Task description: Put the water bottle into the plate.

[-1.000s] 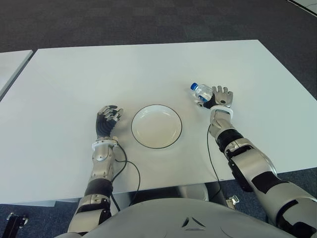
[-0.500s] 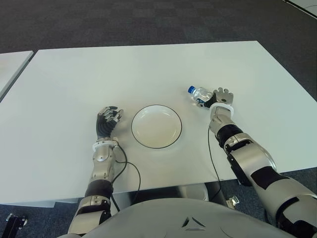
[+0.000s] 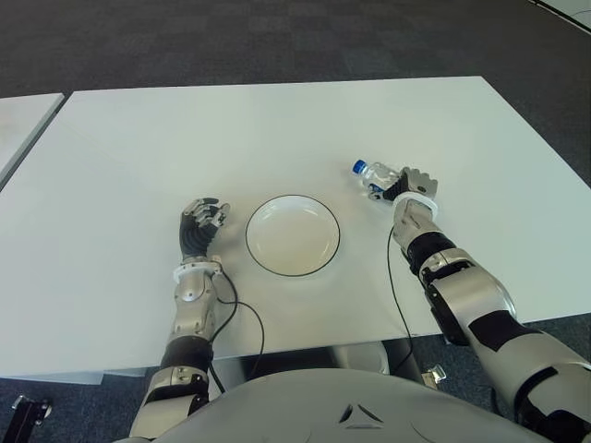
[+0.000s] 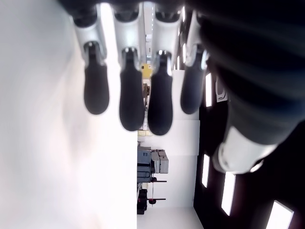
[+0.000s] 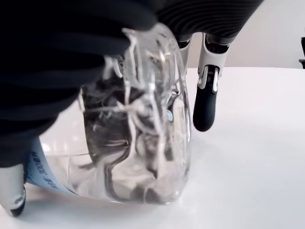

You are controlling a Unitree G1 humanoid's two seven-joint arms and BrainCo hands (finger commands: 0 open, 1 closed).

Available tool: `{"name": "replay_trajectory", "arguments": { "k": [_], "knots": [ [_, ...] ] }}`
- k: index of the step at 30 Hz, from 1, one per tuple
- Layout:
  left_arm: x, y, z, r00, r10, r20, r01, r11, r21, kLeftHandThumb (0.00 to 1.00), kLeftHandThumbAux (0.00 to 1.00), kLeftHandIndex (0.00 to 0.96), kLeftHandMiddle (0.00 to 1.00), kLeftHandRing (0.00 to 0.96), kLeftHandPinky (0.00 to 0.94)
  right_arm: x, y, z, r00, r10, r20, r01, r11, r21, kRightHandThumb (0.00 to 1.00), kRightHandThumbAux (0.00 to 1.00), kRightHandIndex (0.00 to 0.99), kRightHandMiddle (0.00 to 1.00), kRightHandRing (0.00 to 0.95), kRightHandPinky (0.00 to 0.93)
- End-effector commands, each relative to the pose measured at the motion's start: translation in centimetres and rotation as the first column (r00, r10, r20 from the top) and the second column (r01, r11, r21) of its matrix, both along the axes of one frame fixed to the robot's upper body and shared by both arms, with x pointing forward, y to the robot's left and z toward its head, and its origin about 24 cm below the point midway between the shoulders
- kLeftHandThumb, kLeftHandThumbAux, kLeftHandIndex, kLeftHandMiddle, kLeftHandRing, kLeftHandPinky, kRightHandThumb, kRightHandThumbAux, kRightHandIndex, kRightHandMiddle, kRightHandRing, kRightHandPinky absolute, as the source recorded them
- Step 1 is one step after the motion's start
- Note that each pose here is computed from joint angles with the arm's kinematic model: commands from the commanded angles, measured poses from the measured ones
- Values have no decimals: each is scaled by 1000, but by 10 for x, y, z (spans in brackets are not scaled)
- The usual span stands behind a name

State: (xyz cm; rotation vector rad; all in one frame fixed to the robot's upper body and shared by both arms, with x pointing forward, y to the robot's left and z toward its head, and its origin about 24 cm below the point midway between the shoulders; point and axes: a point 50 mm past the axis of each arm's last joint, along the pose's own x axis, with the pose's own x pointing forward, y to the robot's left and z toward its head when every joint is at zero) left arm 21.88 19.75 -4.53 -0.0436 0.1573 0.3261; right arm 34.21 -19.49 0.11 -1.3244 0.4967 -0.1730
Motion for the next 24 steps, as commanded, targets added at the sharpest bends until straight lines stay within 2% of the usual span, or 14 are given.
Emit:
{"name": "replay_trajectory", "arguments": {
  "k": [1,7,24],
  "knots": [
    [-34,-3,-38,970,30,-242,-45,997,-55,707,714,433,589,573,558,-44,-1,-54,982,-68,-178,93,986,139,699,719,436,612,612,643],
    [-34,-3,-36,971,24,-236,-39,998,-57,708,714,433,598,582,573,-43,1,-54,990,-53,-133,74,985,156,703,722,435,712,709,729],
    [-32,-3,-35,970,32,-239,-48,997,-59,708,714,432,610,597,577,-40,5,-50,996,-36,-77,48,984,169,702,728,431,795,795,825]
  ]
}}
